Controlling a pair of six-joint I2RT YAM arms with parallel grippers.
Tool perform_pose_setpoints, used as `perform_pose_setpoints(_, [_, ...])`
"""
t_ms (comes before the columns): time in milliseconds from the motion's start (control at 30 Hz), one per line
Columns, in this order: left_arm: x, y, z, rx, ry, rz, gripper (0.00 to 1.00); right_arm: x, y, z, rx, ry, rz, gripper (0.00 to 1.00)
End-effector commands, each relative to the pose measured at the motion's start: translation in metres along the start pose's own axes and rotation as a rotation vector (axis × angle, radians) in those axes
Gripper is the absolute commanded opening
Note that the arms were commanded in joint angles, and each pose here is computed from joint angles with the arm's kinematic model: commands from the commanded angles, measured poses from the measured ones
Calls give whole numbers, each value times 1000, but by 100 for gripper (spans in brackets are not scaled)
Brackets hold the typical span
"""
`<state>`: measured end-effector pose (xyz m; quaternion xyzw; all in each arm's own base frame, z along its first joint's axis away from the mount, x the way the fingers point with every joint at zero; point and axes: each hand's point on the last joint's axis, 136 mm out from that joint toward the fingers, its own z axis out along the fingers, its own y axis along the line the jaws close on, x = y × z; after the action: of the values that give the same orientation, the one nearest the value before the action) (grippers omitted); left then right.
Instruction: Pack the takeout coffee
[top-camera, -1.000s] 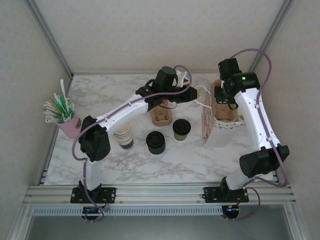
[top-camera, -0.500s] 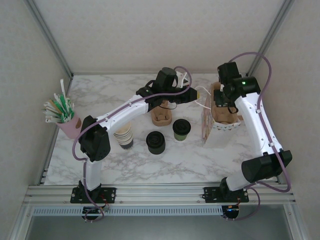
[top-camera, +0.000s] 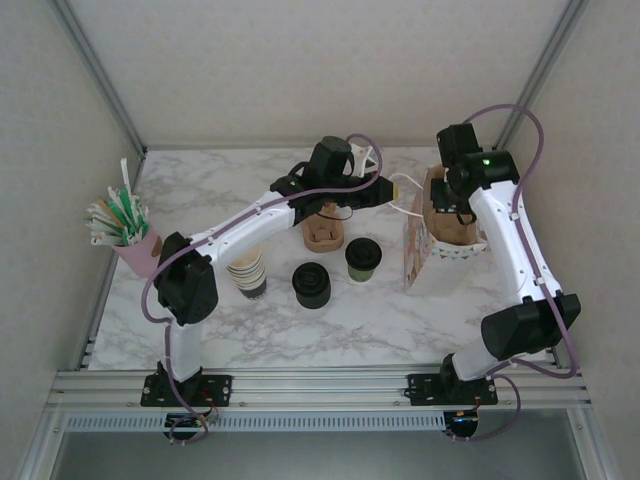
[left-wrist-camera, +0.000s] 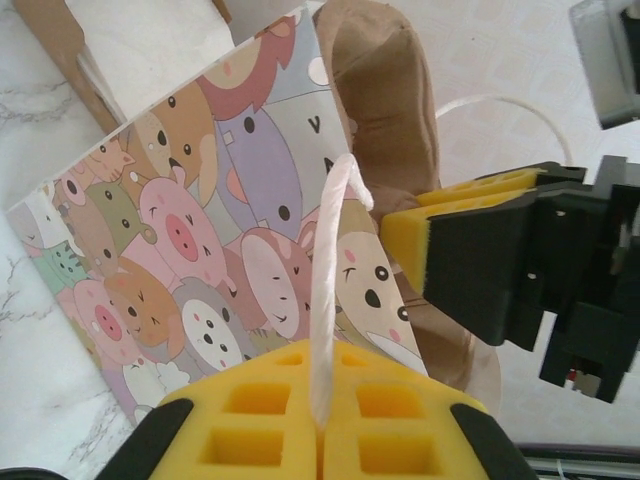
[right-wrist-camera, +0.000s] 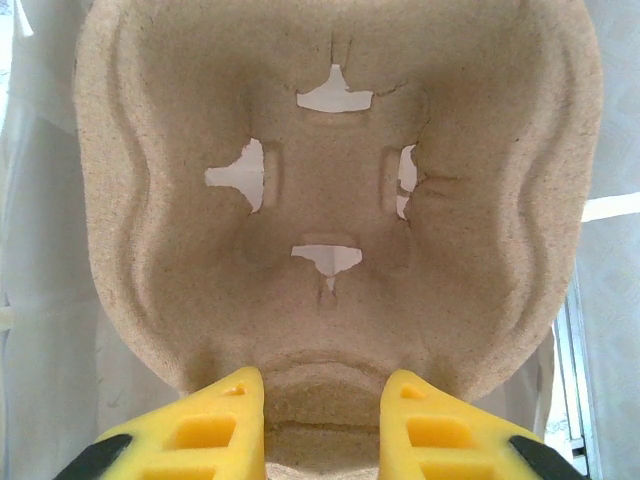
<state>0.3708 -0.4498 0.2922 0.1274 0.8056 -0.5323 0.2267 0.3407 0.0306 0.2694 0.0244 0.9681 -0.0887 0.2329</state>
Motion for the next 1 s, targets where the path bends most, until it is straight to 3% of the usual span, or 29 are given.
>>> perform_pose_setpoints(0, [-10, -22, -16, 31, -48, 27, 3, 10, 1, 6, 4, 53, 1, 19])
perform_pose_setpoints(167, [-9, -19, -13, 32, -45, 22, 3, 14, 9, 11, 10, 79, -43, 19])
perform_pose_setpoints(600, [-7, -15, -9, 37, -40, 13, 3, 12, 13, -11, 83, 5, -103, 19])
perform_pose_setpoints(967, [-7, -16, -9, 45, -38, 15, 3, 17, 2, 0, 246, 27, -138, 19])
